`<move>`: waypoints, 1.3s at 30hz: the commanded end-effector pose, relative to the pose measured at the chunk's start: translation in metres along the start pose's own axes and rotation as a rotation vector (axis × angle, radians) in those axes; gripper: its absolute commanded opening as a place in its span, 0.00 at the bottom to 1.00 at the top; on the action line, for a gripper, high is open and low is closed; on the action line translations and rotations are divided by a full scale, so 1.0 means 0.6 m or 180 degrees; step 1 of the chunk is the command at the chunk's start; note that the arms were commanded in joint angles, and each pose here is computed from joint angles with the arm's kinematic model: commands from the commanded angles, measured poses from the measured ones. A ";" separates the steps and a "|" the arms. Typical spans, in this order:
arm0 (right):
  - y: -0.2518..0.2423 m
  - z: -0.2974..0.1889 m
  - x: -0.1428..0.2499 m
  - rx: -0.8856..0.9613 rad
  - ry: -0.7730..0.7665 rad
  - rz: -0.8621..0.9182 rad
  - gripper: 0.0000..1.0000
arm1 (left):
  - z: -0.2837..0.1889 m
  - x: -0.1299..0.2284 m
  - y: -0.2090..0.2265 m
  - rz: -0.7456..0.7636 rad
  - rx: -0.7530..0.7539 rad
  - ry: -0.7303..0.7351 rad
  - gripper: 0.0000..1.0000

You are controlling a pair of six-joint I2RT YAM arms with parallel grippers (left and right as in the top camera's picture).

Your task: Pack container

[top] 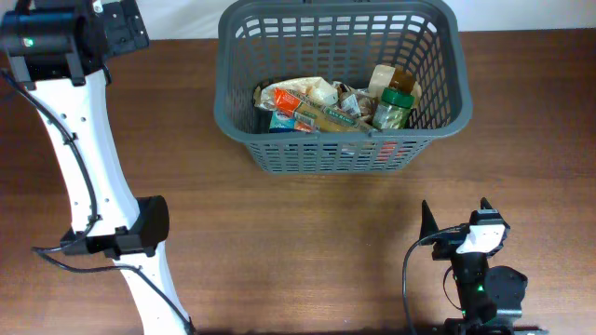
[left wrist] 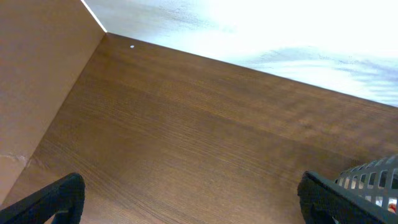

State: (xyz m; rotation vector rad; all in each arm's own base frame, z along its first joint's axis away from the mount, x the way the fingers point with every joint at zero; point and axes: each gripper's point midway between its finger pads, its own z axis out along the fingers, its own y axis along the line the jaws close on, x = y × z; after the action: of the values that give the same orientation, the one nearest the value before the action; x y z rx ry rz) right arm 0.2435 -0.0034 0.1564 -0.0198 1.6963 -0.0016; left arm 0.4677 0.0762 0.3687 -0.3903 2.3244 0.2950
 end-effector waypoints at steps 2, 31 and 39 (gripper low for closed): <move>0.000 0.001 0.005 -0.0011 -0.0015 0.0005 0.99 | -0.007 -0.002 0.007 -0.0040 -0.0042 -0.0030 0.99; 0.000 0.001 0.005 -0.0012 -0.0015 0.0005 0.99 | -0.406 0.129 0.128 -0.0513 0.0525 -0.1608 0.99; 0.000 0.001 0.005 -0.0012 -0.0015 0.0005 0.99 | -0.279 0.210 0.086 -0.0484 0.0763 -0.1663 0.99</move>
State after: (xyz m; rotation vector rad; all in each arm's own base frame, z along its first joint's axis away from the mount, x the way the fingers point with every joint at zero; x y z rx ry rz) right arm 0.2437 -0.0038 0.1553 -0.0186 1.6952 -0.0029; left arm 0.2554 0.0535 0.4276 -0.3479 1.7688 0.0814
